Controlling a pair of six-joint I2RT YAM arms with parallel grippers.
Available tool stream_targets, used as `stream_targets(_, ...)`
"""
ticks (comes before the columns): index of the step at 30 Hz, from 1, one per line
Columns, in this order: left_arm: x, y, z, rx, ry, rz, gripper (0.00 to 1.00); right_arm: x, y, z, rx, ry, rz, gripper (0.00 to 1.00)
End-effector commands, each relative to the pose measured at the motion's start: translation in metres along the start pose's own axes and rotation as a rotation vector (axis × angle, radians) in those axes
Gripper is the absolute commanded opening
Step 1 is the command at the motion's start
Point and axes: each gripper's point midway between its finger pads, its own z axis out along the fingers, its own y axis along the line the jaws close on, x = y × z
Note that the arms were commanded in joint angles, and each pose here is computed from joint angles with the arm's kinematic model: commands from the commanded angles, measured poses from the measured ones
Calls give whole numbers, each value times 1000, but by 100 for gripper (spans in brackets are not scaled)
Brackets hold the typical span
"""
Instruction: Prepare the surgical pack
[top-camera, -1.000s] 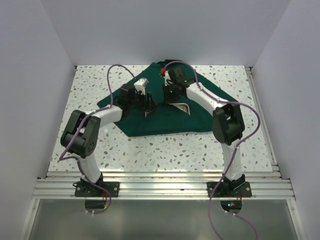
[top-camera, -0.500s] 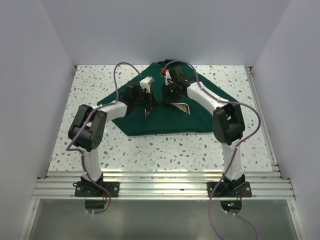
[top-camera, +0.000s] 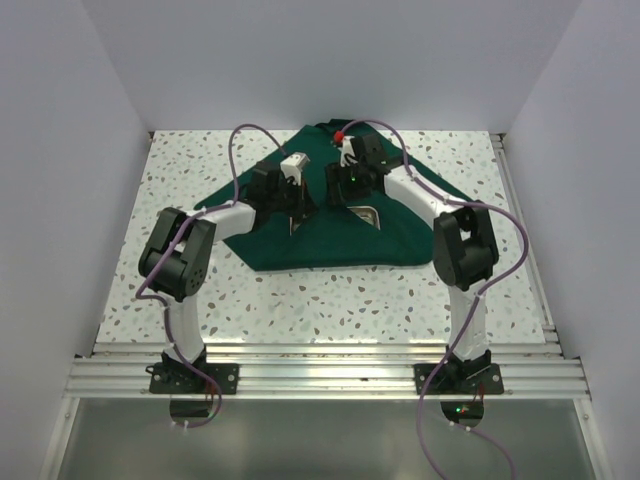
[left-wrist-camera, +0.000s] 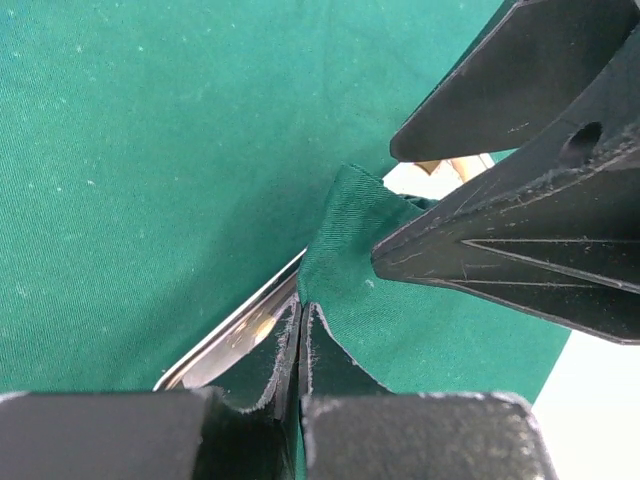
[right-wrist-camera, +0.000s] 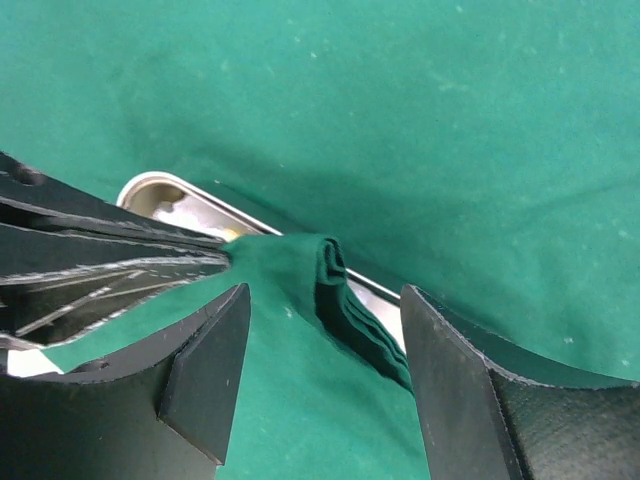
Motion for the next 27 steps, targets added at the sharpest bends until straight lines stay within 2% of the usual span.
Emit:
stream_targets(1, -23, -8, 3, 28, -54, 26, 0, -29, 14, -9, -64, -92, -39, 65)
stream_targets(8, -25, -8, 5, 30, -55, 23, 0, -33, 17, 4, -136, -87, -6, 55)
stream_targets(22, -27, -8, 6, 28, -58, 25, 0, -24, 0, 19, -144, -63, 49, 59)
stream_targets(27, -29, -7, 7, 24, -61, 25, 0, -22, -3, 23, -176, -61, 77, 52)
